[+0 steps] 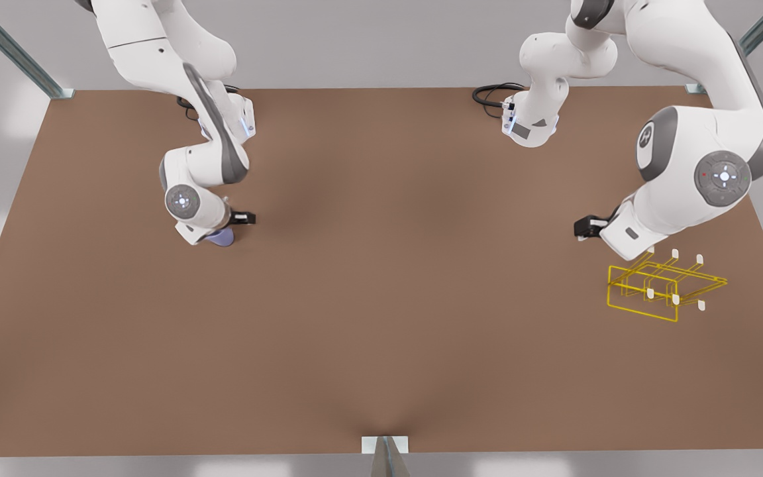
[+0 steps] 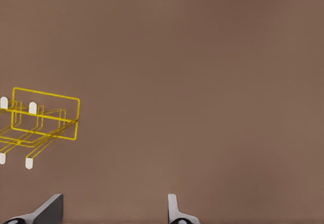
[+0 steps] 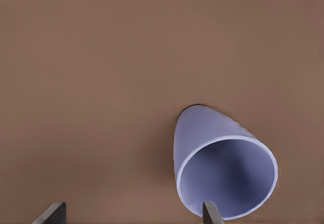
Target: Place the cup on the cup holder
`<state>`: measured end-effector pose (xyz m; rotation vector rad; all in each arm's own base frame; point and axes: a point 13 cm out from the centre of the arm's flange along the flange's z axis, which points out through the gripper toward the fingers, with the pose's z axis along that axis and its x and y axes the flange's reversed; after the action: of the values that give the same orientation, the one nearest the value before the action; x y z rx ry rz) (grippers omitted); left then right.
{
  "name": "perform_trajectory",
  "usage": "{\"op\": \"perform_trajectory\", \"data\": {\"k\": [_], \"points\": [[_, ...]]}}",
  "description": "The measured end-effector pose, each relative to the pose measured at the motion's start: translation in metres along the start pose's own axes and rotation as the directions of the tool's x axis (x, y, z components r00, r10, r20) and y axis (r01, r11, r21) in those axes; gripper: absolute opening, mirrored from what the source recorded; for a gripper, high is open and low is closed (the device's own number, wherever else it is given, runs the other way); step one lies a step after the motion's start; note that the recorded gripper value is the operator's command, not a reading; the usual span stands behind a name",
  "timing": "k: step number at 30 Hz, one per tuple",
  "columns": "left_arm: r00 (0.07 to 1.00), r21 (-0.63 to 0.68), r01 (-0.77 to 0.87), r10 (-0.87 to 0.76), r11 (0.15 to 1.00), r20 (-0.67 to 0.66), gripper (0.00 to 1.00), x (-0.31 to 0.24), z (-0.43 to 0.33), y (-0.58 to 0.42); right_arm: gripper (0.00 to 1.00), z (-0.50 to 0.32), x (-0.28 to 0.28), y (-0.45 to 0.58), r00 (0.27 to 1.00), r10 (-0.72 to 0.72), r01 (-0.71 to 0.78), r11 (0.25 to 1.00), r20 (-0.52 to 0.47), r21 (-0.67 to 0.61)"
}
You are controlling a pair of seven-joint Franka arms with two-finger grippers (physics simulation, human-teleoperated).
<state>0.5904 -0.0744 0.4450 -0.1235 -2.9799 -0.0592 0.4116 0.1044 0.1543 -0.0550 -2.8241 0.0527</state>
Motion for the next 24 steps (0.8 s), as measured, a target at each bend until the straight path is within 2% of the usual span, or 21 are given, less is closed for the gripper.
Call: {"op": "perform_trajectory", "data": {"k": [3,6,12,17,18,20,21,24], "points": [[1.0,0.01,-0.003,0.003,1.0,0.012,1.0,-0.013,0.007,-0.004,1.0,0.011,-0.004,-0.012,1.0,0.028,-0.028,1.0,-0.014,-0.009],[1.0,0.027,-0.005,0.004,1.0,0.028,1.0,-0.018,0.006,-0.008,1.0,0.028,-0.002,0.006,1.0,-0.009,0.009,1.0,-0.027,-0.003],[0.999,0.044,0.008,-0.009,0.999,0.031,1.0,-0.023,0.011,-0.012,1.0,0.03,-0.007,0.01,1.0,-0.01,0.01,1.0,-0.01,-0.008],[0.965,0.242,0.252,-0.263,0.937,0.014,1.0,-0.077,0.041,-0.087,1.0,0.031,-0.005,0.003,1.0,-0.005,0.005,1.0,-0.012,-0.001],[0.95,0.26,0.3,-0.312,0.918,0.005,1.0,-0.083,0.045,-0.108,0.95,0.033,-0.005,0.002,1.0,-0.007,0.008,1.0,-0.014,0.004],[0.906,0.281,0.411,-0.422,0.867,-0.02,1.0,-0.092,0.051,-0.128,0.6,0.037,-0.003,-0.001,1.0,-0.01,0.01,1.0,-0.019,0.009],[0.878,0.283,0.467,-0.478,0.838,-0.033,1.0,-0.096,0.054,-0.13,0.51,0.038,-0.003,-0.002,1.0,-0.009,0.009,1.0,-0.02,0.01],[0.784,0.285,0.608,-0.617,0.741,-0.067,1.0,-0.104,0.059,-0.133,0.45,0.039,-0.004,-0.005,1.0,-0.006,0.007,1.0,-0.021,0.011]]}}
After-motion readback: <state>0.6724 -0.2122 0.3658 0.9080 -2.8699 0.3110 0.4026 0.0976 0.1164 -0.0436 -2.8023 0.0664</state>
